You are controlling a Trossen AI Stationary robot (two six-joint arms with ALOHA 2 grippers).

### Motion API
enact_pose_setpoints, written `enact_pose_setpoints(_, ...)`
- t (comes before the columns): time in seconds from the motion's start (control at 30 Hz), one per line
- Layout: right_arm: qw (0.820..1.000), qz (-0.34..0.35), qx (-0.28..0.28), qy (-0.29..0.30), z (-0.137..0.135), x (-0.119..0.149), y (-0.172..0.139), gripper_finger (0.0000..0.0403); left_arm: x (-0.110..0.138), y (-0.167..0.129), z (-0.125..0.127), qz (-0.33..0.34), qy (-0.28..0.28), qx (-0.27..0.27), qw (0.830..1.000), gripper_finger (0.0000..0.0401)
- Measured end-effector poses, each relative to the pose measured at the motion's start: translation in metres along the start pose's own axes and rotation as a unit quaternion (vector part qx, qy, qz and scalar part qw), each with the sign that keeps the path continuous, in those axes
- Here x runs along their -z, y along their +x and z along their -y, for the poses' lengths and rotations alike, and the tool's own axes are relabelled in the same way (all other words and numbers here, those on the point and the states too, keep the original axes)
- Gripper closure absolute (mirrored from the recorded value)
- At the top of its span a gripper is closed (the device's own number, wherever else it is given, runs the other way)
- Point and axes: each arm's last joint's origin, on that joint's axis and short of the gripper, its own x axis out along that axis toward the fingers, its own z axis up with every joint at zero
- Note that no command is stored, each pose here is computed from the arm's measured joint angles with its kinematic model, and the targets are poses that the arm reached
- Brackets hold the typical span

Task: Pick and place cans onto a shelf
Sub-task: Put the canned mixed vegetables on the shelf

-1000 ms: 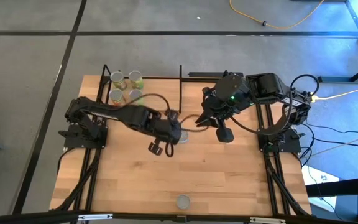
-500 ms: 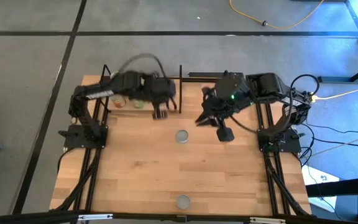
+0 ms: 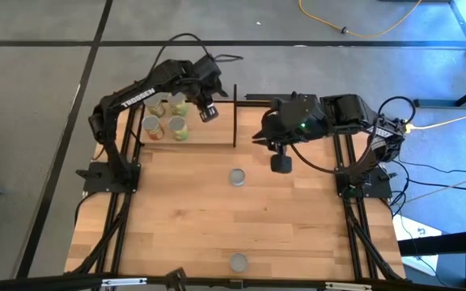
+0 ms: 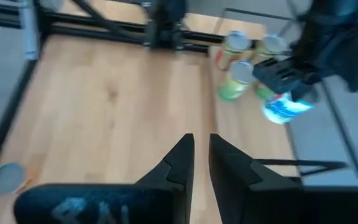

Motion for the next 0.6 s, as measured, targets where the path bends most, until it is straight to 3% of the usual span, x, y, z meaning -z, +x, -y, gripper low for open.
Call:
enact_pose_setpoints(0.13, 0.998, -0.002, 0.053, 0.02, 0.003, 0.0, 0.0, 0.035, 0.004, 0.023, -0.017, 0.005, -0.025, -0.016, 1.0, 0.0397)
enact_pose_setpoints(0.37, 0.998, -0.001, 0.054, 0.023, 0.003, 0.0, 0.0, 0.035, 0.018, 0.071, -0.034, 0.011, -0.05, -0.029, 0.998, 0.0397)
enact_pose_setpoints(0.6, 0.998, -0.001, 0.055, 0.023, 0.003, 0.0, 0.0, 0.035, 0.032, 0.094, -0.038, -0.007, -0.056, -0.051, 0.997, 0.0397)
